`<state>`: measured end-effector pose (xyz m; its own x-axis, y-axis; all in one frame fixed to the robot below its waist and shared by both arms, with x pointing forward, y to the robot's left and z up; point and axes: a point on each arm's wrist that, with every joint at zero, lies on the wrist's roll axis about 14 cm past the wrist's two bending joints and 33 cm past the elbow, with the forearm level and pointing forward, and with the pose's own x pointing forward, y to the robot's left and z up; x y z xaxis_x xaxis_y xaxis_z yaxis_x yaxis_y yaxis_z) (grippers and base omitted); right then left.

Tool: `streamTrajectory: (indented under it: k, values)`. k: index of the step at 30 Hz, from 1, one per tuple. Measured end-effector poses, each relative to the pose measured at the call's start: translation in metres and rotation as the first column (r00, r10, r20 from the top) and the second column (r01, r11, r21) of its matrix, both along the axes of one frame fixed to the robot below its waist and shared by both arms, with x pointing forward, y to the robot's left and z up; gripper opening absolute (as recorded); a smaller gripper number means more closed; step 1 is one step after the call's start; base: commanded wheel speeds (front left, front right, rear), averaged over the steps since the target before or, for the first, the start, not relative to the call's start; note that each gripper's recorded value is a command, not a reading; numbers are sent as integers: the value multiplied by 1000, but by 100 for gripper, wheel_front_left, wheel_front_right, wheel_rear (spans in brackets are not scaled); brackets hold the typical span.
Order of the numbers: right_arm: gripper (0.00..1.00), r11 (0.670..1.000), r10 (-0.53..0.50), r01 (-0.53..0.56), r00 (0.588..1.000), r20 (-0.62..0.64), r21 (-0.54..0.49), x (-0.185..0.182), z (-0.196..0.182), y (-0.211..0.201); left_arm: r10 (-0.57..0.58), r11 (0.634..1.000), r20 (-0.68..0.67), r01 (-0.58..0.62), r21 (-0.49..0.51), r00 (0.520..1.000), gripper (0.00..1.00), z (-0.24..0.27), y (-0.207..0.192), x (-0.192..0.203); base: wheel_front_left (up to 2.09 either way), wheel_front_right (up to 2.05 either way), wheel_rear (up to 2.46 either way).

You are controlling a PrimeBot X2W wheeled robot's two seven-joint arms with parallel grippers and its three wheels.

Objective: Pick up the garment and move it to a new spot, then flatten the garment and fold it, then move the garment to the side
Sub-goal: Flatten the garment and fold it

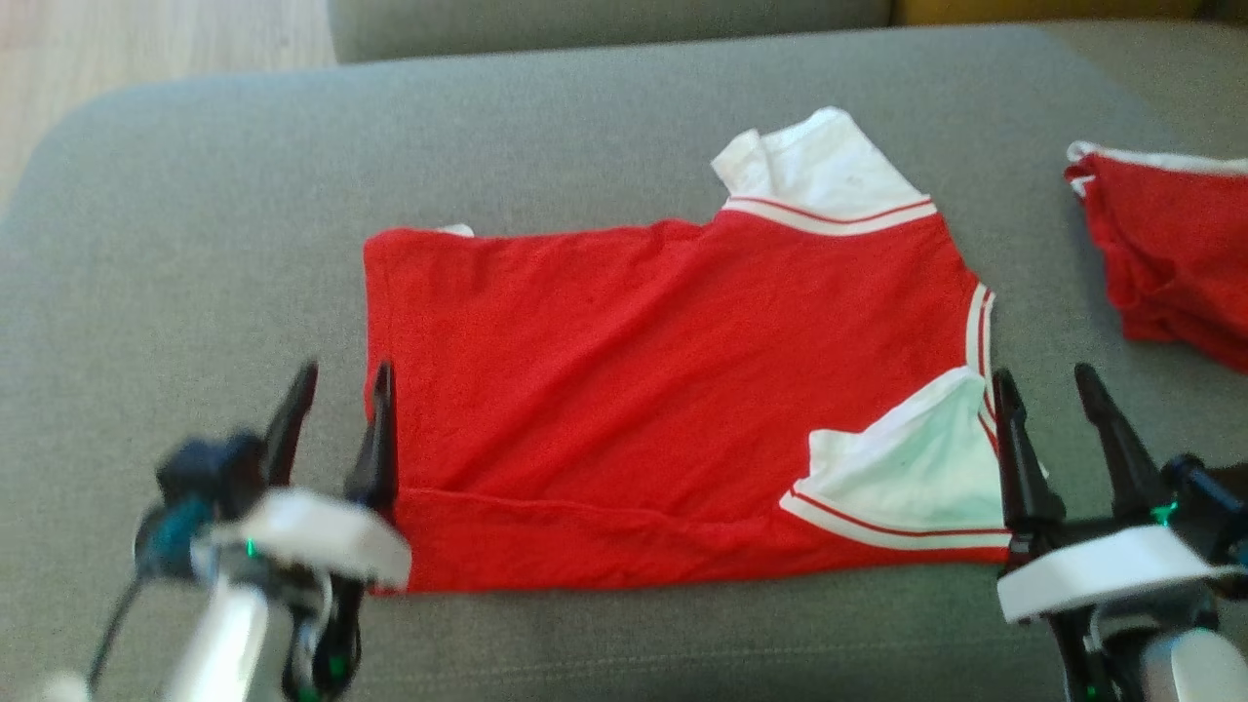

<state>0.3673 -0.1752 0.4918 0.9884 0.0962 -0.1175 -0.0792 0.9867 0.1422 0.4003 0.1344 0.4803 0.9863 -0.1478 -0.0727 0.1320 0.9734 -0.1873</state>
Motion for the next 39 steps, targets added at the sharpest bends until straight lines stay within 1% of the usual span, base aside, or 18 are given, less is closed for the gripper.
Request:
streamTrajectory:
  k: [2, 3, 6, 11, 16, 18, 23, 24, 25, 28, 32, 35, 39]
  values:
    - [100, 1000, 6, -6, 1000, 6, 0, 10, 1, 2, -17, 1000, 2, 17, -6, 1000, 100, 3, -3, 23, 0, 0, 0]
    - [100, 1000, 6, -6, 1000, 6, 0, 10, 1, 2, -17, 1000, 2, 17, -6, 1000, 100, 3, -3, 23, 0, 0, 0]
    - [100, 1000, 18, -18, 1000, 20, 2, 28, 3, 6, -43, 999, -22, 43, -6, 999, 100, 0, -6, 58, 0, 0, 0]
    - [100, 999, 34, -34, 999, 9, 5, 47, -8, 12, -48, 999, -168, 48, -7, 985, 100, -39, 0, 99, 0, 0, 0]
    - [100, 1000, 29, -29, 999, -16, 12, 55, -23, 10, -50, 999, -315, 51, -5, 948, 100, -84, 5, 119, 0, 0, 0]
    - [100, 1000, 22, -22, 999, -25, 9, 57, -28, 8, -48, 999, -358, 51, -1, 933, 100, -97, 6, 125, 0, 0, 0]
    - [100, 1000, 5, -4, 999, -54, 11, 59, -39, 2, -54, 998, -430, 43, -36, 901, 100, -118, 6, 134, 0, 0, 0]
    - [100, 1000, 3, -2, 998, -56, 10, 59, -40, 1, -53, 998, -434, 41, -38, 899, 45, -119, 6, 136, 0, 0, 0]
    - [100, 1000, 0, 1, 998, -58, 10, 58, -41, 0, -60, 998, -434, 47, -40, 899, 0, -119, 4, 138, 0, 0, 0]
    - [100, 1000, -7, 6, 999, -54, -7, 60, -42, -4, -67, 998, -435, 57, -36, 898, 0, -120, 3, 140, 0, 0, 0]
    - [100, 1000, -10, 10, 1000, -12, -22, 74, -32, -8, -78, 997, -412, 71, -32, 908, 0, -119, 1, 136, 0, 0, 0]
    - [100, 999, -6, 6, 1000, 6, -43, 88, -27, -13, -76, 997, -383, 72, -24, 921, 0, -116, 1, 134, 0, 0, 0]
    - [100, 998, -1, 3, 1000, 25, -58, 115, -22, -21, -77, 997, -310, 76, -16, 948, 0, -102, 0, 139, 0, 0, 0]
